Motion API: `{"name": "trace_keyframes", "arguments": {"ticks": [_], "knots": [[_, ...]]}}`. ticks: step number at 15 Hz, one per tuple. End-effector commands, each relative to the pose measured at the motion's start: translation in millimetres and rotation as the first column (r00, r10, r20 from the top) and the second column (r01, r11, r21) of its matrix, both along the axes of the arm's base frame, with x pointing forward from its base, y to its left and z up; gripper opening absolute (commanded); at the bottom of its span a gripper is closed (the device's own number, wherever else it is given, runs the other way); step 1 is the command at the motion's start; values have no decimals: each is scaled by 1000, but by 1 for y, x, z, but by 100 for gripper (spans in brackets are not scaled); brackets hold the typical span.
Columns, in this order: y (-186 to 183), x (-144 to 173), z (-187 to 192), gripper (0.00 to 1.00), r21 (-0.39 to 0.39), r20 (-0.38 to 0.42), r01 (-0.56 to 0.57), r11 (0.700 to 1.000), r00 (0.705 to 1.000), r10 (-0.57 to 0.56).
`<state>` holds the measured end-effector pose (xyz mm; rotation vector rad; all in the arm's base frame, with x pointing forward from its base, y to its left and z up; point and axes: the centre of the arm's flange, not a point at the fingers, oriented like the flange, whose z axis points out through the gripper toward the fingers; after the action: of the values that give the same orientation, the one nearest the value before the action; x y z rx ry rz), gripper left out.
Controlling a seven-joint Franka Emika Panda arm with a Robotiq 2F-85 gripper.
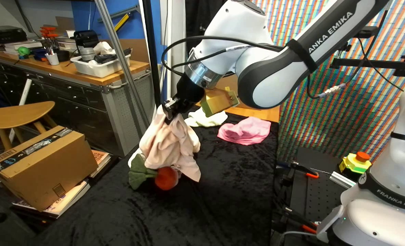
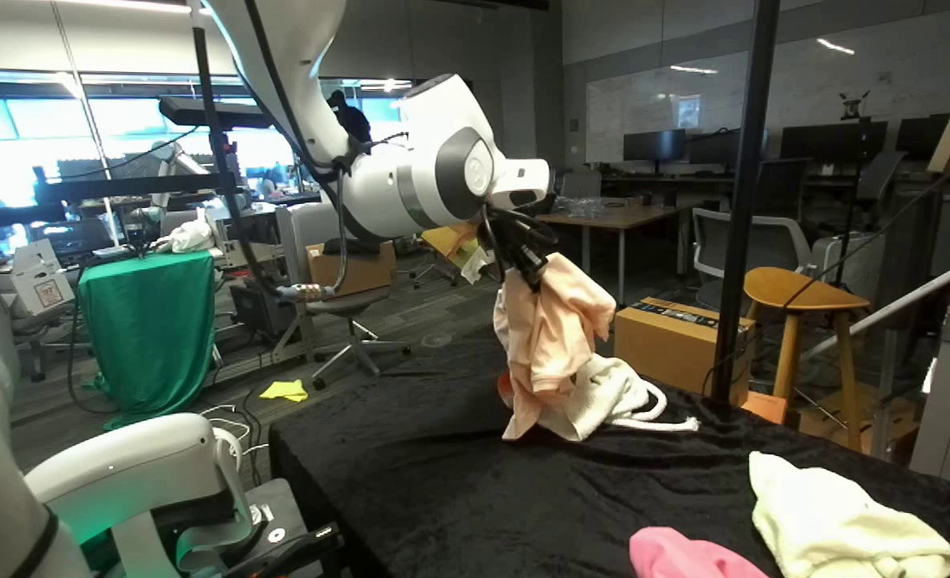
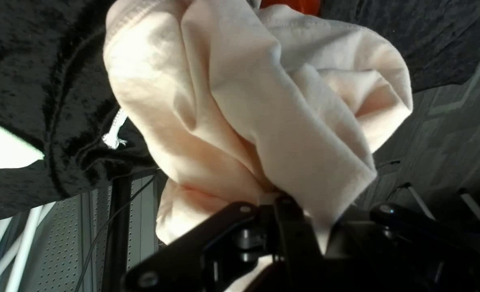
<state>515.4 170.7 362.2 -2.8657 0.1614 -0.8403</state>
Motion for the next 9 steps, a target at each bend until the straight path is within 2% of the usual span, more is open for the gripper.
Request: {"name": "trace_keyframes", "arguments": {"ticks": [1,3,5,7,9], "knots": [[16,27,1,35,-9,30,29,1000,999,-29],[14,31,-1,43,-15,31,31,999,999,-31],[12,32,-3,60,-28,18,26,999,999,-26],[10,30,-6,75,-38,-19,22,999,1000,-23],[4,22,-8,88,-69,-93,6,998,996,-13]]}}
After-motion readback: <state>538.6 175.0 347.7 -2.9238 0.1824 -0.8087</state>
